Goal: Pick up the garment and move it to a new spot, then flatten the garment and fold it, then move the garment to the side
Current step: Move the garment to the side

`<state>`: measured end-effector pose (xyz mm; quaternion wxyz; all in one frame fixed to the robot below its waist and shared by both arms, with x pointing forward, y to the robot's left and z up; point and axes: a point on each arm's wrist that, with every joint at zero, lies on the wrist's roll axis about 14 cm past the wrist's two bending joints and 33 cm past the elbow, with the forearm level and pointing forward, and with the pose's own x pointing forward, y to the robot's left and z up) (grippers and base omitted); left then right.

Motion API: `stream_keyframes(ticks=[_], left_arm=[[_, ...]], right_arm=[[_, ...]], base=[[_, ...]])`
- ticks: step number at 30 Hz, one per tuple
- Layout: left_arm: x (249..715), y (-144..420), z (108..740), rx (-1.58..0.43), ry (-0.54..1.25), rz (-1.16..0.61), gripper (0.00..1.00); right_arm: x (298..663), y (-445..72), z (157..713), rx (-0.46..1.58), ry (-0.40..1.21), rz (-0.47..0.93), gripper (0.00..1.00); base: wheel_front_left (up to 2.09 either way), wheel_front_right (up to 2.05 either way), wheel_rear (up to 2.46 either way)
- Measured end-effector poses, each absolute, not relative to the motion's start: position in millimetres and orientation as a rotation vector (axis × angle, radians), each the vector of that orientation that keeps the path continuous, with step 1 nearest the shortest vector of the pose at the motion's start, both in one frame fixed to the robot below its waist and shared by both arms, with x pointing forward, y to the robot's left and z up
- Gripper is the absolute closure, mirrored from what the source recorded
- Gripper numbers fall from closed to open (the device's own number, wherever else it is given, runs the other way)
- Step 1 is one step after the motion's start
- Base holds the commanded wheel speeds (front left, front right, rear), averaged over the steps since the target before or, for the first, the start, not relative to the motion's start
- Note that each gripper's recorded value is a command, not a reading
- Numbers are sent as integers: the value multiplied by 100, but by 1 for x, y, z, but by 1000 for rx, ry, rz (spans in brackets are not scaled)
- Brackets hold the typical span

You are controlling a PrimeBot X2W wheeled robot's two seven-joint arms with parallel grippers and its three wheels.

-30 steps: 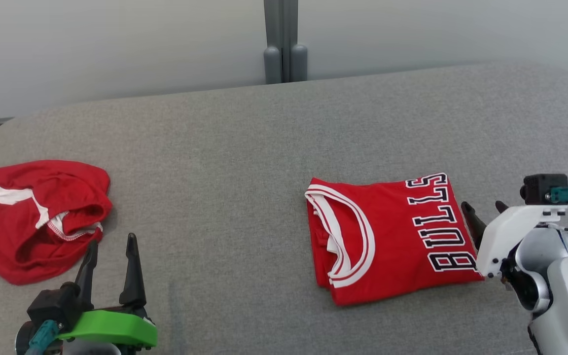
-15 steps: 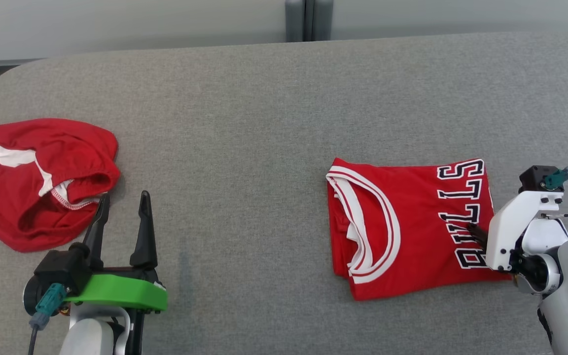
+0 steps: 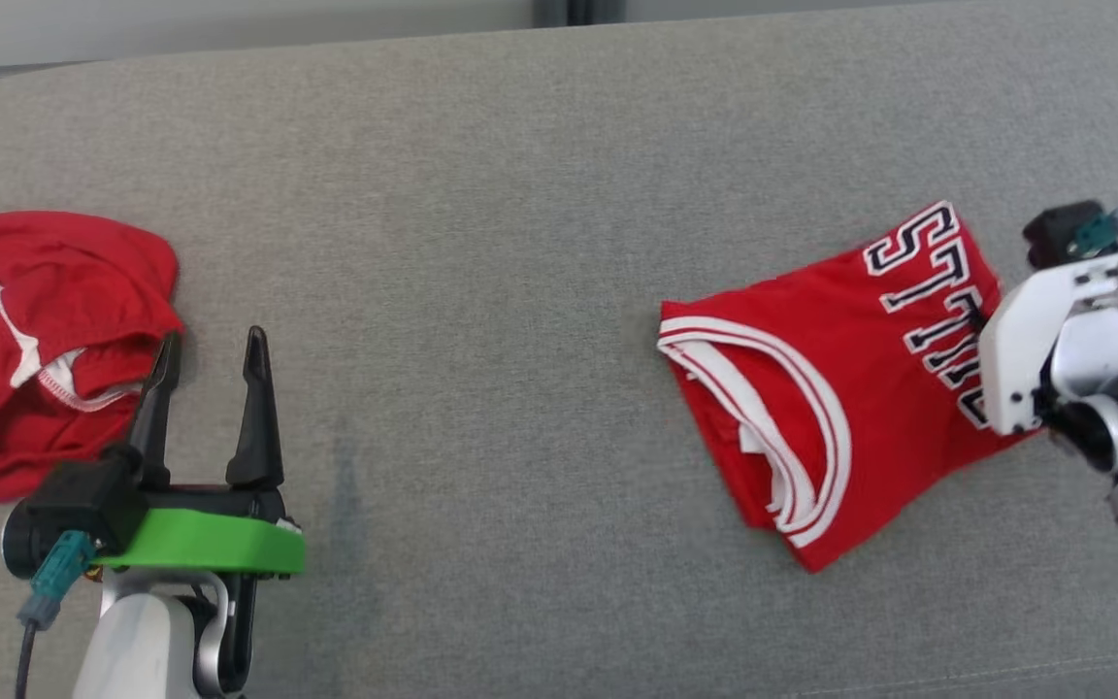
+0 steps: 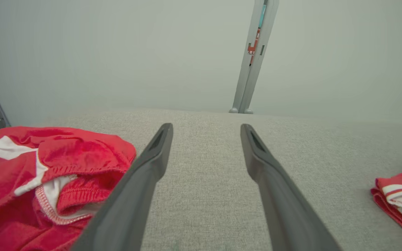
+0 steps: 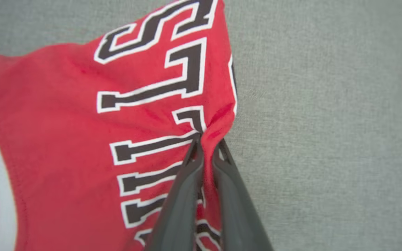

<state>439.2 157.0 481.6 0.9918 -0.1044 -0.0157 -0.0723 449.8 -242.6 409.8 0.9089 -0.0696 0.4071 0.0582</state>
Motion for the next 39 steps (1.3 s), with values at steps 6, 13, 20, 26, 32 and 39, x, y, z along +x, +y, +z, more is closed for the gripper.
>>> stream_keyframes(ticks=[6, 13, 20, 26, 32, 39], left_arm=[[463, 123, 486, -209, -60, -244, 0], [486, 85, 477, -203, -64, -363, 0], [504, 60, 446, -198, -21, -450, 0], [511, 58, 421, -192, 22, -471, 0], [513, 66, 406, -174, 49, -463, 0], [510, 76, 411, -159, 44, -442, 0]], right_arm=[[467, -321, 449, -231, 752, -41, 100], [462, -395, 475, -327, 688, -204, 100], [454, -451, 471, -437, 675, -319, 100], [452, -482, 469, -480, 646, -397, 100], [458, -495, 460, -501, 637, -433, 98], [469, -484, 459, -485, 571, -420, 0]], base=[[0, 0, 0], [0, 0, 0], [0, 0, 0], [0, 0, 0], [0, 0, 0], [0, 0, 0]])
